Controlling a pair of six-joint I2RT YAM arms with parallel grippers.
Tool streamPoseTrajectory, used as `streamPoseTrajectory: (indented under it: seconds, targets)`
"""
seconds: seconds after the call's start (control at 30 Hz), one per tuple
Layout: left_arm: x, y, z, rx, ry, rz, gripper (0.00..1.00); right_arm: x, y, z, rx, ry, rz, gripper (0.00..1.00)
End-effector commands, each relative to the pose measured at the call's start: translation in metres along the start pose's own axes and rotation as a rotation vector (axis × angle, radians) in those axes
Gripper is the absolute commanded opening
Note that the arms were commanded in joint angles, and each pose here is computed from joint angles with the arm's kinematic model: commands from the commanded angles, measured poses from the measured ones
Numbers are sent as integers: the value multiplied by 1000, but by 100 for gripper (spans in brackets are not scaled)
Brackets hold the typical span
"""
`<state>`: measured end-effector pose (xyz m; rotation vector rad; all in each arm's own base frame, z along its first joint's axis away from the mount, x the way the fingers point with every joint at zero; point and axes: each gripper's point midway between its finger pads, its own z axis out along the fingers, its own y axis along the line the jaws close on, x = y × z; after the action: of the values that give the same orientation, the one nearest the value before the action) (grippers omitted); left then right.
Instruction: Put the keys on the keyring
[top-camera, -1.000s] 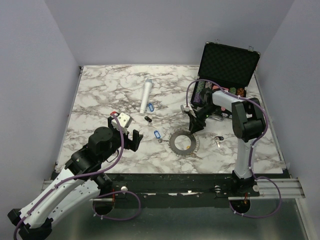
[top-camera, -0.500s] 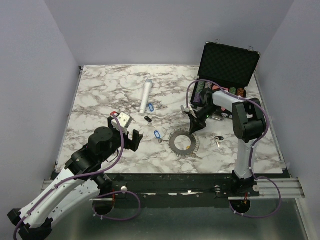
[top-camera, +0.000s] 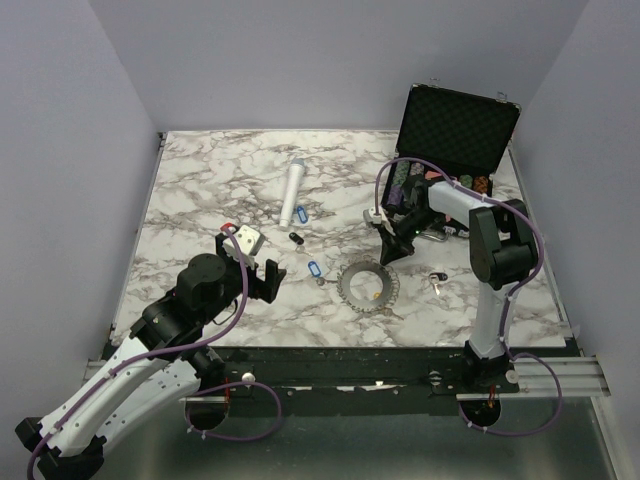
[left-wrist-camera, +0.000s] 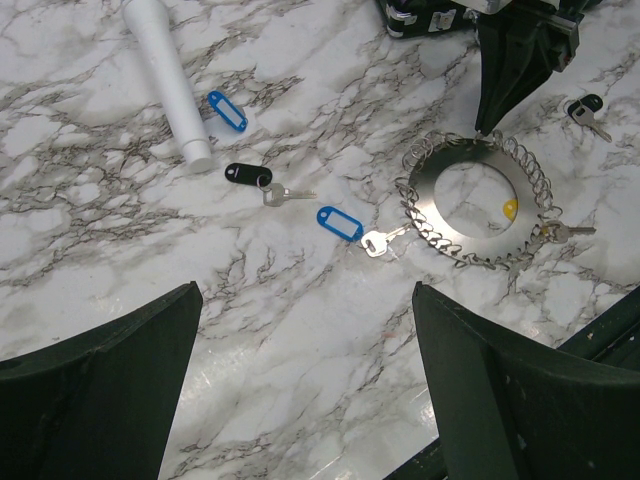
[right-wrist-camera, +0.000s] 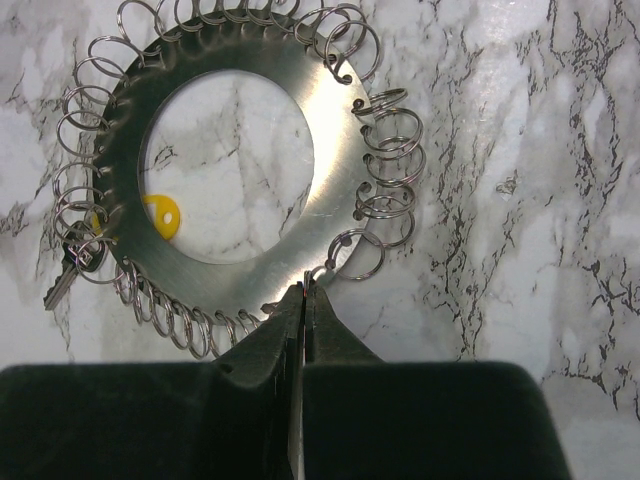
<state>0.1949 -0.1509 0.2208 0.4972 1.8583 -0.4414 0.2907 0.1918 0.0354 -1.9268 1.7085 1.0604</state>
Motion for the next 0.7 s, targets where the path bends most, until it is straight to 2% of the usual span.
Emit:
streamPoseTrajectory:
  seconds: [0.0,0.53,0.67]
  targets:
    - [6,6,2,-29,16,14,94,-3,3,0,1,-16,1,7]
    - [7,6,2,-26,23,15,95,6,-2,2,24,14,18,19]
    - [8,6,2,-28,25,15,95,6,-1,2,22,14,20,19]
